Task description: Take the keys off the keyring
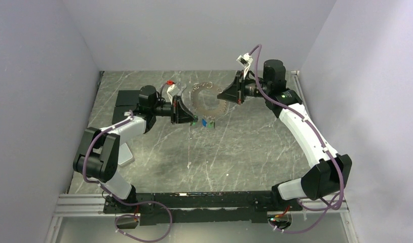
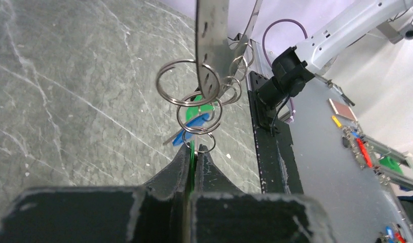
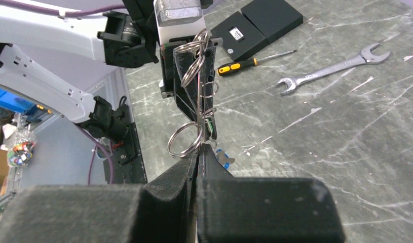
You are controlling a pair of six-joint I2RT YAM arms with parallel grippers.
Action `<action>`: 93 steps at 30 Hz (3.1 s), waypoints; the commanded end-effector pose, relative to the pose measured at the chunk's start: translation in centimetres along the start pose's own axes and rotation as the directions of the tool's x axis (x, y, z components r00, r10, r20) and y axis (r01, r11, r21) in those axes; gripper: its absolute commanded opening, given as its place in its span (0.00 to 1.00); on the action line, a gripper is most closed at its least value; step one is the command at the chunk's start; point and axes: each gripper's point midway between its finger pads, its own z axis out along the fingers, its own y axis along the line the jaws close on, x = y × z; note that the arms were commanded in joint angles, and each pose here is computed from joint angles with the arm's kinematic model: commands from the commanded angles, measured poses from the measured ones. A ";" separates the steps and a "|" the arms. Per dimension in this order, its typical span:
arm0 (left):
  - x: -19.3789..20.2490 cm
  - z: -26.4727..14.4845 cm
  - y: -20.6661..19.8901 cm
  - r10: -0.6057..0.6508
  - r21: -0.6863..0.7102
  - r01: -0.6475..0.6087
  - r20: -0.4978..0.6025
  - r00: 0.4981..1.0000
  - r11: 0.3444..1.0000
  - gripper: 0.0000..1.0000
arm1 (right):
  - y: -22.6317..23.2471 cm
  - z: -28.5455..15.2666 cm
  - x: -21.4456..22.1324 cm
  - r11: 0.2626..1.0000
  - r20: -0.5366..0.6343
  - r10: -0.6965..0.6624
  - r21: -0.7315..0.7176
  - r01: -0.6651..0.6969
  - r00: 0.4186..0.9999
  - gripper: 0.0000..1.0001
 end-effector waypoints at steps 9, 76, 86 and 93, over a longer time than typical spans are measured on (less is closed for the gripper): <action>-1.8 -1.5 3.8 -0.030 -0.250 0.006 -0.093 0.995 0.968 0.00 | -2.4 -1.3 3.4 0.993 0.001 -0.113 0.046 0.113 0.994 0.00; 2.6 1.4 -1.2 0.637 0.145 -0.831 -0.716 0.287 0.537 0.00 | -1.2 1.2 15.0 0.920 -0.093 -0.363 -0.193 0.340 0.927 0.65; 1.4 2.4 -2.0 0.651 0.124 -0.824 -0.682 0.333 0.553 0.00 | -0.2 2.8 15.4 0.899 -0.084 -0.398 -0.236 0.369 0.914 0.55; 1.7 2.8 -2.6 0.668 0.142 -0.813 -0.657 0.349 0.564 0.00 | -0.5 4.0 14.7 0.873 -0.017 -0.438 -0.246 0.420 0.899 0.53</action>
